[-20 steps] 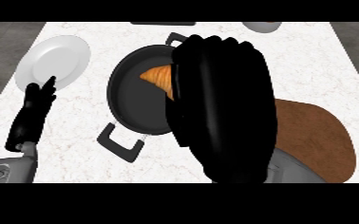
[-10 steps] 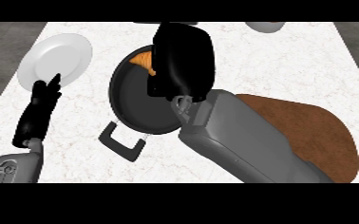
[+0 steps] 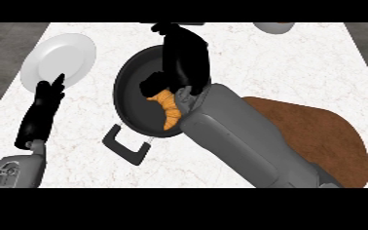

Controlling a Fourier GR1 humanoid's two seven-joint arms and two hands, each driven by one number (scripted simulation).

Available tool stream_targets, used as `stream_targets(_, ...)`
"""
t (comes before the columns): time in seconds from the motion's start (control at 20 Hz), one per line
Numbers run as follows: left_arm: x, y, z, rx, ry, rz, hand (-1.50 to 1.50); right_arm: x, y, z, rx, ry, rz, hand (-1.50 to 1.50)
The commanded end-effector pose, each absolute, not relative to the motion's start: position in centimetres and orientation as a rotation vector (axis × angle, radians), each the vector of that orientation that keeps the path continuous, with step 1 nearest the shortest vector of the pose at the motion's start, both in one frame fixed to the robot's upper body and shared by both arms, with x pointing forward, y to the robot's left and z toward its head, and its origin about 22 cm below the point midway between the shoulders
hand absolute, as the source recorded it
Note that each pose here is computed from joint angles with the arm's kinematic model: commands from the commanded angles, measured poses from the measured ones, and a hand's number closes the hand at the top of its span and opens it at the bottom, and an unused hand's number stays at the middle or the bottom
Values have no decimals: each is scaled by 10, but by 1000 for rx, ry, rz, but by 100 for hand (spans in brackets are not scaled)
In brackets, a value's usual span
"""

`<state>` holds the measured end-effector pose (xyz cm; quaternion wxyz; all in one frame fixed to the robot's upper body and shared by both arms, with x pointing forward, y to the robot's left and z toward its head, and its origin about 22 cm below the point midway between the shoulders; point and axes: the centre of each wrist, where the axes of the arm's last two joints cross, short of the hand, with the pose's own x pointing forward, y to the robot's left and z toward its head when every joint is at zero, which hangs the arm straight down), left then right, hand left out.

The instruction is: Pick the croissant from the cutting board and place it in the pot

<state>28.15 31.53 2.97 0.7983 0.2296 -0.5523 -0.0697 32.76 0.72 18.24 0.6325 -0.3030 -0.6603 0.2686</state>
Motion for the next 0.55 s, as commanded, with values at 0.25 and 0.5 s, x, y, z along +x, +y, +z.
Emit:
stream_targets(0.25,272,327,20,525,-1151,-113,0,336,-6,192,-572,-1703,69,-150)
stream_targets(0.5,265,329,30,528,-1174,-91,0,337,-42,178,-619,-1712,-78,-150)
